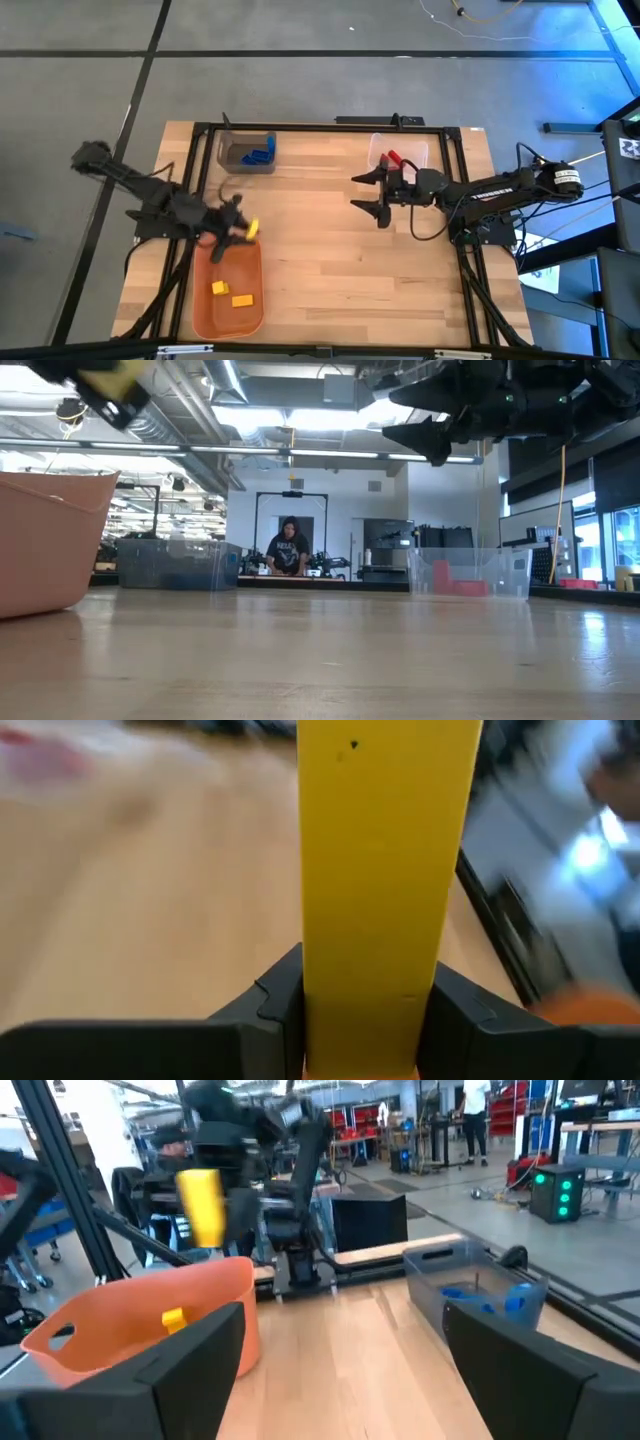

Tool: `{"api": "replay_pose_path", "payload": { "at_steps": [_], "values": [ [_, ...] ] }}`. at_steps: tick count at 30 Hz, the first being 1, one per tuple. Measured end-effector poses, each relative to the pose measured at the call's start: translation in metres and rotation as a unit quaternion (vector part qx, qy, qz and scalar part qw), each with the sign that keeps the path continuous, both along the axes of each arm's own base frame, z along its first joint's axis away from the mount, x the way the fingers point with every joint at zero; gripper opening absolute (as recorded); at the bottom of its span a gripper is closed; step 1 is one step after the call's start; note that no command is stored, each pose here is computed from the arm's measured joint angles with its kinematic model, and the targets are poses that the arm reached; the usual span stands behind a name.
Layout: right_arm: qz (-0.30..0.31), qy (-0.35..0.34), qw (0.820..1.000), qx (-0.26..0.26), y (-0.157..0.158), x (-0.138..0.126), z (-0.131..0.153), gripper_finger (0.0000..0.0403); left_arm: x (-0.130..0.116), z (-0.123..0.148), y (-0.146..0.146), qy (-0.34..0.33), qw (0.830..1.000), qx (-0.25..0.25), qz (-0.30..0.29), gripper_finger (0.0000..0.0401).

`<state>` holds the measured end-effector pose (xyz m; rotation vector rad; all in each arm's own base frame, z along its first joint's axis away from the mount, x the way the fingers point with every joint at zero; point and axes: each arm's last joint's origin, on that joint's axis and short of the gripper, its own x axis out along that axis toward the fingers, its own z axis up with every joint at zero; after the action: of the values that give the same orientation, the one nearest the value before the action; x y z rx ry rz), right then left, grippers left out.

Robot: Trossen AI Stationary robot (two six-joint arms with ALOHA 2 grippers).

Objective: Sort & place blocks by color
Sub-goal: Put the yellow block into the orange bin, then return to Home Position

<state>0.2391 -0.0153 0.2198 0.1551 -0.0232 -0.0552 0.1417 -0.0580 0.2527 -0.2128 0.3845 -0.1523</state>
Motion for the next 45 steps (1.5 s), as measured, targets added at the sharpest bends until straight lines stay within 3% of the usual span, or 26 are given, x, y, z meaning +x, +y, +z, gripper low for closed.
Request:
{"api": "replay_pose_path", "payload": {
  "at_steps": [6,9,15,22,27,29,32,39,42,45],
  "values": [
    [-0.006,0.019,1.000,0.002,0.000,0.000,-0.004,0.0342,0.005,0.002,-0.054,0.153,0.983,0.069,-0.073,0.0117],
    [-0.007,0.021,1.000,0.000,0.000,0.000,-0.004,0.0342,0.006,-0.012,-0.074,0.238,0.965,0.085,-0.064,0.0117],
    [-0.008,0.017,1.000,-0.005,-0.001,0.000,-0.003,0.0342,0.011,-0.045,-0.098,0.320,0.943,0.089,-0.028,0.0117],
    [-0.009,0.017,1.000,-0.003,-0.001,0.000,-0.003,0.0342,0.020,-0.060,-0.089,0.386,0.920,0.056,0.045,0.0218],
    [-0.009,0.017,1.000,-0.003,-0.001,0.000,-0.003,0.0342,0.028,-0.056,-0.077,0.427,0.904,0.021,0.002,0.0263],
    [-0.009,0.017,1.000,-0.003,-0.001,0.000,-0.003,0.0342,0.032,-0.048,-0.073,0.416,0.909,0.021,-0.025,0.0266],
    [-0.009,0.018,1.000,-0.007,-0.001,0.000,-0.003,0.0342,0.038,-0.022,-0.066,0.361,0.930,0.040,-0.050,0.0261],
    [-0.009,0.019,1.000,-0.016,-0.001,0.000,-0.003,0.0342,0.023,0.053,-0.028,0.177,0.974,0.144,-0.009,0.0246],
    [-0.009,0.020,1.000,-0.016,-0.001,0.000,-0.004,0.0342,0.008,0.067,-0.008,0.097,0.977,0.190,0.017,0.0234],
    [-0.009,0.021,1.000,-0.016,-0.001,0.000,-0.004,0.0342,-0.007,0.058,0.015,0.059,0.973,0.214,0.055,0.0206]
  ]
}}
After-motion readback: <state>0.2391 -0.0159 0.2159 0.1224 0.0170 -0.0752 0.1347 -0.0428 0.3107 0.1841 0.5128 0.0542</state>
